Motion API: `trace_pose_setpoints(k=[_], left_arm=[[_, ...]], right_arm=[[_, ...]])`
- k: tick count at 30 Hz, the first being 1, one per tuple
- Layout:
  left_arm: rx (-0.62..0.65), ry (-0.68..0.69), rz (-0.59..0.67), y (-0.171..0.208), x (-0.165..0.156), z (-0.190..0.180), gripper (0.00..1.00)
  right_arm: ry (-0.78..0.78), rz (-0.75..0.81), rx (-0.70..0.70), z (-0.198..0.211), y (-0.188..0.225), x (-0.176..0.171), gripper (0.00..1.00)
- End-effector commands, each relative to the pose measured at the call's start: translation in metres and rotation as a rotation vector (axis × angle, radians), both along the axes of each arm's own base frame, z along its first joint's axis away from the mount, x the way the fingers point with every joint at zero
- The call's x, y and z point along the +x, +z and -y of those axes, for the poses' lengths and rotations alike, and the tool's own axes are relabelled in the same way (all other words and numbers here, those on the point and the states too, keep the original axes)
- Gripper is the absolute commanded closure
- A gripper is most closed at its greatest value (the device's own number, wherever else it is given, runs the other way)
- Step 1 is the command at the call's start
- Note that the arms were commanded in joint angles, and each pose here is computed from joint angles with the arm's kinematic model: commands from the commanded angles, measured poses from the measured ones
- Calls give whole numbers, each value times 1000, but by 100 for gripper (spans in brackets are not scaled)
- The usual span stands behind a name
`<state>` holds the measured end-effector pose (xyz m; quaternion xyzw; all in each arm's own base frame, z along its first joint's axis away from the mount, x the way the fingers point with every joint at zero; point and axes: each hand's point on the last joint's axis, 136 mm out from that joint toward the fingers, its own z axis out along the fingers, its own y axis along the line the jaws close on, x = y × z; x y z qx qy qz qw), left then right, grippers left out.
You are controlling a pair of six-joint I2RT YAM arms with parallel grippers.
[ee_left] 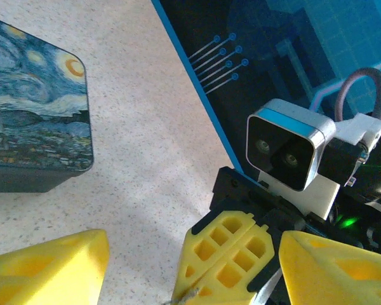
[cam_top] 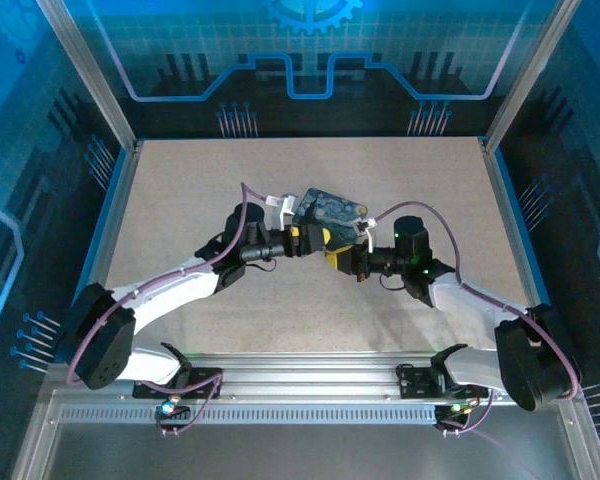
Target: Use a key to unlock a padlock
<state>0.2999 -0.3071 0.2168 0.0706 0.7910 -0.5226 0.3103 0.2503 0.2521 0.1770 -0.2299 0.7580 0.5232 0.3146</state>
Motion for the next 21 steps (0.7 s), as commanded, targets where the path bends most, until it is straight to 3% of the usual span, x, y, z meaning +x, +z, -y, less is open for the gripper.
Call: trace_pose_setpoints(k=[1, 12, 21], left_arm=[[-34, -63, 18, -1, -5, 9, 30], [-19, -101, 12, -9, -10, 21, 55], [-2, -83, 25, -7, -8, 18, 91]], right_arm=[[40, 30, 57, -4, 21, 3, 100], [25, 7, 59, -5, 21, 9, 100], [14, -15, 43, -3, 13, 12, 100]])
